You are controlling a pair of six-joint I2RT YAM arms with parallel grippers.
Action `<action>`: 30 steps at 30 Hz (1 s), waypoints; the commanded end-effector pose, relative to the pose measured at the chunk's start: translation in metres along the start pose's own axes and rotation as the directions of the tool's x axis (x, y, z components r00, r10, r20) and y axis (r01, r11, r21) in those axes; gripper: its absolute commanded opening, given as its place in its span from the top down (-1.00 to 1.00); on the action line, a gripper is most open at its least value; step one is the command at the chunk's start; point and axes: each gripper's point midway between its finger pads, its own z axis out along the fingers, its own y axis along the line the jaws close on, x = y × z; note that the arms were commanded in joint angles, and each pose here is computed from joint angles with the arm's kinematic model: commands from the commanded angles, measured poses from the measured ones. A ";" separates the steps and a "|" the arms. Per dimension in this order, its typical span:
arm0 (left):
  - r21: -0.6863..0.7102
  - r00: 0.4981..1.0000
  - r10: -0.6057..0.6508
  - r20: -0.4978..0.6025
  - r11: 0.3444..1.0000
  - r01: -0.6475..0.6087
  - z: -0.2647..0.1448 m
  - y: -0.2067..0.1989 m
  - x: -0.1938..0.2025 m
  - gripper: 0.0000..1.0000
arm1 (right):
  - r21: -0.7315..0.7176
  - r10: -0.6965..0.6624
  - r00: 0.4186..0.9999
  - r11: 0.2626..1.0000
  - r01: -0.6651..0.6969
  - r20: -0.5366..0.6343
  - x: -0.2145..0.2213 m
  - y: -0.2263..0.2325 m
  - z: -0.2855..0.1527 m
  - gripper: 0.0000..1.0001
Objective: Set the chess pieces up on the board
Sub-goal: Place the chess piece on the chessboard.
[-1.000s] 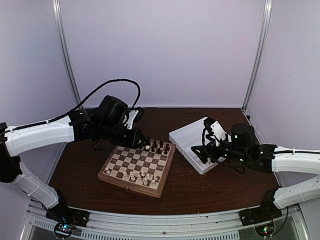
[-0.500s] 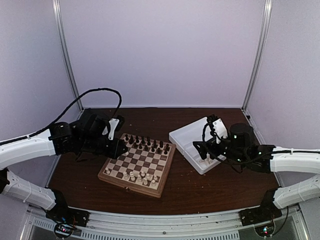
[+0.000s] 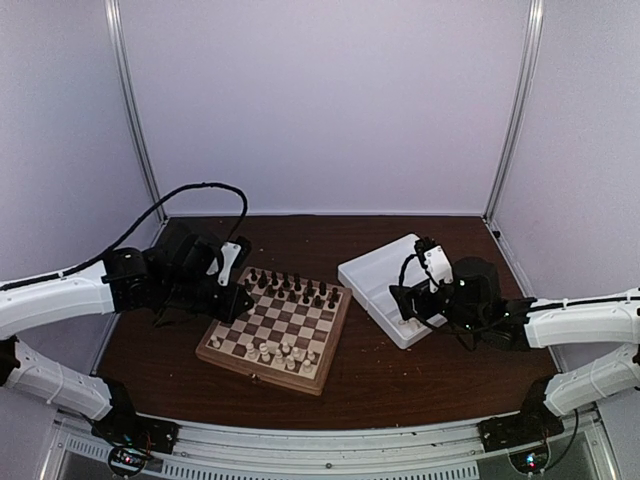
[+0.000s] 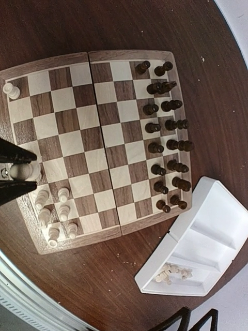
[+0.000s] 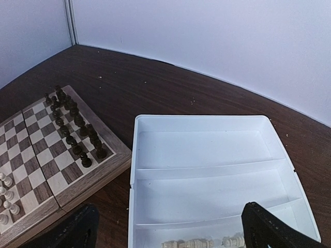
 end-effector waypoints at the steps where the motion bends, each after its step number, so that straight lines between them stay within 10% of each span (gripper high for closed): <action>1: 0.001 0.999 0.030 0.034 1.000 -0.030 0.001 -0.004 -0.016 1.00 | 0.004 0.049 0.997 0.999 -0.049 0.056 -0.006 -0.004 0.001 -1.00; 30: 0.038 0.980 0.193 -0.052 0.981 -0.191 0.059 -0.024 -0.001 1.00 | -0.007 0.051 0.995 0.999 -0.050 0.081 -0.016 -0.004 -0.004 -1.00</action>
